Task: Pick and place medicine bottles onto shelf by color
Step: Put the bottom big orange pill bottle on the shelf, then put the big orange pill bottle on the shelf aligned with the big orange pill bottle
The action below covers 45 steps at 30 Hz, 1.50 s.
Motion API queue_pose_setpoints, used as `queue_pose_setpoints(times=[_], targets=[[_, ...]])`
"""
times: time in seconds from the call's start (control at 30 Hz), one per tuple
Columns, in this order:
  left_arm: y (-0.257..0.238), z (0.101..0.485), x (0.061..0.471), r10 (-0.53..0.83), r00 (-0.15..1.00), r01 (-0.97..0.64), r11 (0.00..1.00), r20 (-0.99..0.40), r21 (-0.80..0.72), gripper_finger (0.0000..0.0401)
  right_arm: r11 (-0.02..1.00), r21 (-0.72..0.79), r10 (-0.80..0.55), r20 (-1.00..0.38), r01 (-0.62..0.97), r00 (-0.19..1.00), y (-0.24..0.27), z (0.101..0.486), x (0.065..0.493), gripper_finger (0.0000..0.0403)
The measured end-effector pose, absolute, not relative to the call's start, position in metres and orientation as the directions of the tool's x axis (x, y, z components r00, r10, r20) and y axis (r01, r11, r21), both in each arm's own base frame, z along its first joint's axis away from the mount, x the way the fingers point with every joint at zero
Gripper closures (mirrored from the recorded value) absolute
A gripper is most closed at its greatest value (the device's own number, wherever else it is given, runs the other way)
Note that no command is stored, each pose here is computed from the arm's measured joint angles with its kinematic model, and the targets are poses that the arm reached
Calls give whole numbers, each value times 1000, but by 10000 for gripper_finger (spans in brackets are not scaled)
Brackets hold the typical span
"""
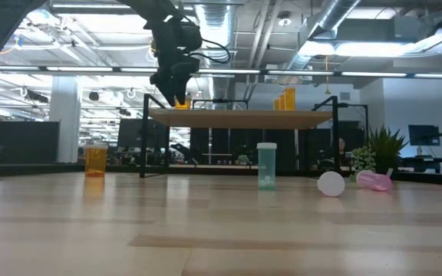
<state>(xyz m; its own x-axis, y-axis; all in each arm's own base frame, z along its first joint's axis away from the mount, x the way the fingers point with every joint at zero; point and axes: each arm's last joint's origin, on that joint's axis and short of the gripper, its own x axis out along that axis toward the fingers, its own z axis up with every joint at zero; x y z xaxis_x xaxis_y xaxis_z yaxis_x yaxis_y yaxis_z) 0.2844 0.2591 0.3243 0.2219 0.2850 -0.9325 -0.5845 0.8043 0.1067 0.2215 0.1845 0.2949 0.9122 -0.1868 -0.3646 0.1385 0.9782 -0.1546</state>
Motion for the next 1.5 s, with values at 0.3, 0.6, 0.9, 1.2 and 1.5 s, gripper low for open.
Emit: queue_pose_setpoints(times=[0.3,0.6,0.9,1.2,1.5], targets=[[250,344,273,333,225,-588,796,-916,144,133,979,-141,-187,-364,144,912,185,295,222,154],[217,389,240,379,262,-611,777,-888,151,133,979,-140,-187,-365,145,912,184,295,221,154],[173,406,211,366,210,-592,785,-907,180,133,980,-125,-188,-368,152,910,184,294,221,154],[143,351,172,363,222,-604,780,-905,165,133,984,-122,-166,-378,129,911,186,294,220,154],[124,262,146,291,63,-615,765,-955,193,132,983,-125,-173,-377,135,910,185,294,221,154]])
